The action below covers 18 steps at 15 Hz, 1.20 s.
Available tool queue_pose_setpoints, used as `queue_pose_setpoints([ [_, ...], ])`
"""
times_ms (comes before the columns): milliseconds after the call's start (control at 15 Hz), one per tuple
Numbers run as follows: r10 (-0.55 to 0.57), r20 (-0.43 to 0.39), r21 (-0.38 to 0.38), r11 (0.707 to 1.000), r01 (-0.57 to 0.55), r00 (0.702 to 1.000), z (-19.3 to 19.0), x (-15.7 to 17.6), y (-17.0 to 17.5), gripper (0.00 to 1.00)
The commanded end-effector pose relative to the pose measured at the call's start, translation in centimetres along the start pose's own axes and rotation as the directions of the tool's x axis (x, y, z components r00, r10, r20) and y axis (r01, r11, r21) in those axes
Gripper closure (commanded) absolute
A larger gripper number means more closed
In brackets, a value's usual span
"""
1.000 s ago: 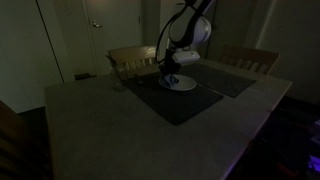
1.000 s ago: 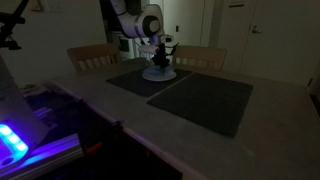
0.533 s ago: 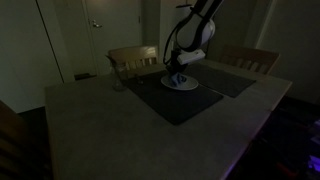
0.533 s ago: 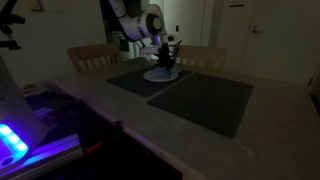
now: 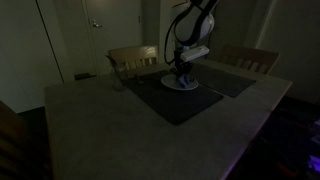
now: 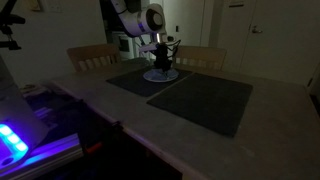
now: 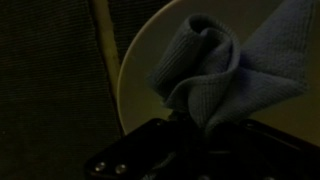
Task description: Use the towel to wipe the plate
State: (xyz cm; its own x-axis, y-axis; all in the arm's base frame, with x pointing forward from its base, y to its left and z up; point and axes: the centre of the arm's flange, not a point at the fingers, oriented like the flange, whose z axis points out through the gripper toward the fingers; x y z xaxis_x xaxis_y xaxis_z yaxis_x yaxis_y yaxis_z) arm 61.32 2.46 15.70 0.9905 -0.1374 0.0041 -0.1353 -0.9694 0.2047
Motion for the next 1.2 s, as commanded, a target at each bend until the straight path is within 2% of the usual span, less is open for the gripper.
queue_pose_setpoints([
  [0, -0.063, 0.163, 0.04, 0.998, 0.057, 0.985, 2.9, -1.8, -0.9, 0.97],
  [133, -0.101, 0.145, 0.085, 0.992, 0.09, 0.984, 2.8, -2.0, -1.6, 0.97],
  [400, -0.131, 0.02, 0.132, 0.983, 0.127, 0.991, 1.3, -1.6, -2.5, 0.97],
  [533, -0.166, -0.045, 0.127, 0.977, 0.171, 0.985, 0.3, -1.1, -4.1, 0.97],
  [733, -0.224, -0.122, 0.16, 0.957, 0.242, 0.967, -1.4, -0.5, -7.7, 0.97],
  [1000, -0.316, -0.119, 0.211, 0.918, 0.335, 0.941, -3.9, -0.9, -12.4, 0.97],
  [1133, -0.358, -0.138, 0.179, 0.908, 0.379, 0.924, -5.4, -1.1, -14.2, 0.97],
])
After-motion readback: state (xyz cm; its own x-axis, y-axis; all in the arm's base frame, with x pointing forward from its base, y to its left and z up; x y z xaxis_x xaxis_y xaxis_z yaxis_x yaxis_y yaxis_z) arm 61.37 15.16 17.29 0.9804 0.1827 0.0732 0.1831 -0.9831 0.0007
